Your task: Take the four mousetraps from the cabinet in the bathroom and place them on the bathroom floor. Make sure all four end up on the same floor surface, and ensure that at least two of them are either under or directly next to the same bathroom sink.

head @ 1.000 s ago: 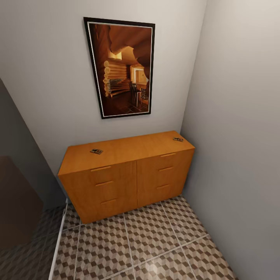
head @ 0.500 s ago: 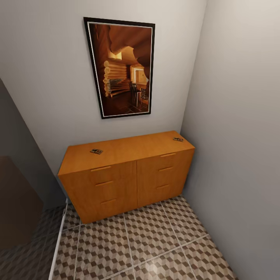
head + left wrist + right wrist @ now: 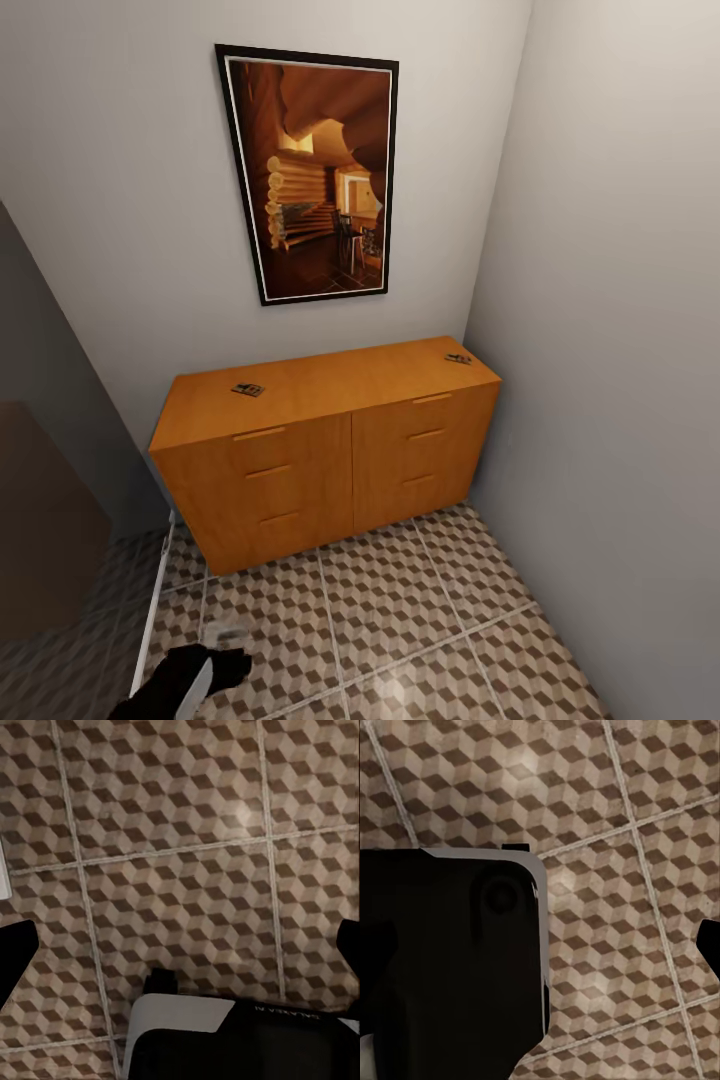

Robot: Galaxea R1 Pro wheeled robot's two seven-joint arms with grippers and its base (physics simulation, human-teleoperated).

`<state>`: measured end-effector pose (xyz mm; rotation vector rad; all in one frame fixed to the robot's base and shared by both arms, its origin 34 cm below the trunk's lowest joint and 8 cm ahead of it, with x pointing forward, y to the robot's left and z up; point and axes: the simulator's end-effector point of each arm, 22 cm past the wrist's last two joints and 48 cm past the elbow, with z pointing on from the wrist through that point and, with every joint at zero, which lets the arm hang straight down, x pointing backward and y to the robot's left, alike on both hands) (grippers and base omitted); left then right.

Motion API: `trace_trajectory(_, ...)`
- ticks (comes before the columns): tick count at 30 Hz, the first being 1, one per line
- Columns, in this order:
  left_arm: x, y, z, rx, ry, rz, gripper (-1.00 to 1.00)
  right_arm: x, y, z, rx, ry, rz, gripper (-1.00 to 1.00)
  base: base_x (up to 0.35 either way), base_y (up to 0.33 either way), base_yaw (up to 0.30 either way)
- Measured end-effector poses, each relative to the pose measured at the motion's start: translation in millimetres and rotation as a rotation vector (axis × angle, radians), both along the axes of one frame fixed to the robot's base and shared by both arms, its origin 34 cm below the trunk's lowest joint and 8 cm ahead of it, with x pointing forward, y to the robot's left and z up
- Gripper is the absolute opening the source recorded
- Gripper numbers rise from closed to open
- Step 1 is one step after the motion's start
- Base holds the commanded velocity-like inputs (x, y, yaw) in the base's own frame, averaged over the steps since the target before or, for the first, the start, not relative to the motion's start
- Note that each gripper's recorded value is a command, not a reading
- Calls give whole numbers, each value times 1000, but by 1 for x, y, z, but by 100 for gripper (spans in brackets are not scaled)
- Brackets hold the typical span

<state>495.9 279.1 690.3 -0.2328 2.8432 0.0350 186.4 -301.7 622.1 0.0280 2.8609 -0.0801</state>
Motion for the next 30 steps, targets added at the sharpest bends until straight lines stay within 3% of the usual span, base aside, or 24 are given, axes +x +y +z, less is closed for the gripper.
trace_trajectory(5, 77, -10, 46, -21, -29, -17, 100, 5, 0, 0, 0, -6, 0, 100, 0, 0, 0)
trace_trajectory(7, 121, -17, 78, -30, -56, -36, 100, 10, 0, 0, -1, -16, 1, 100, 0, 0, 0)
trace_trajectory(10, 155, -30, 108, -39, -72, -61, 100, 22, -2, 2, -6, -41, 4, 100, 0, 0, 0)
trace_trajectory(12, 188, -45, 142, -50, -89, -89, 100, 30, -3, 3, -10, -58, 6, 100, 0, 0, 0)
trace_trajectory(16, 223, -68, 189, -64, -103, -131, 100, 45, -6, 5, -16, -91, 9, 100, 0, 0, 0)
trace_trajectory(17, 240, -79, 214, -72, -117, -149, 100, 54, -7, 7, -19, -109, 10, 100, 0, 0, 0)
trace_trajectory(25, 324, -118, 350, -89, -290, -209, 100, 97, -13, 17, -34, -201, 17, 100, 0, 0, 0)
trace_trajectory(30, 373, -143, 466, -85, -420, -254, 100, 133, -15, 28, -39, -276, 30, 100, 0, 0, 0)
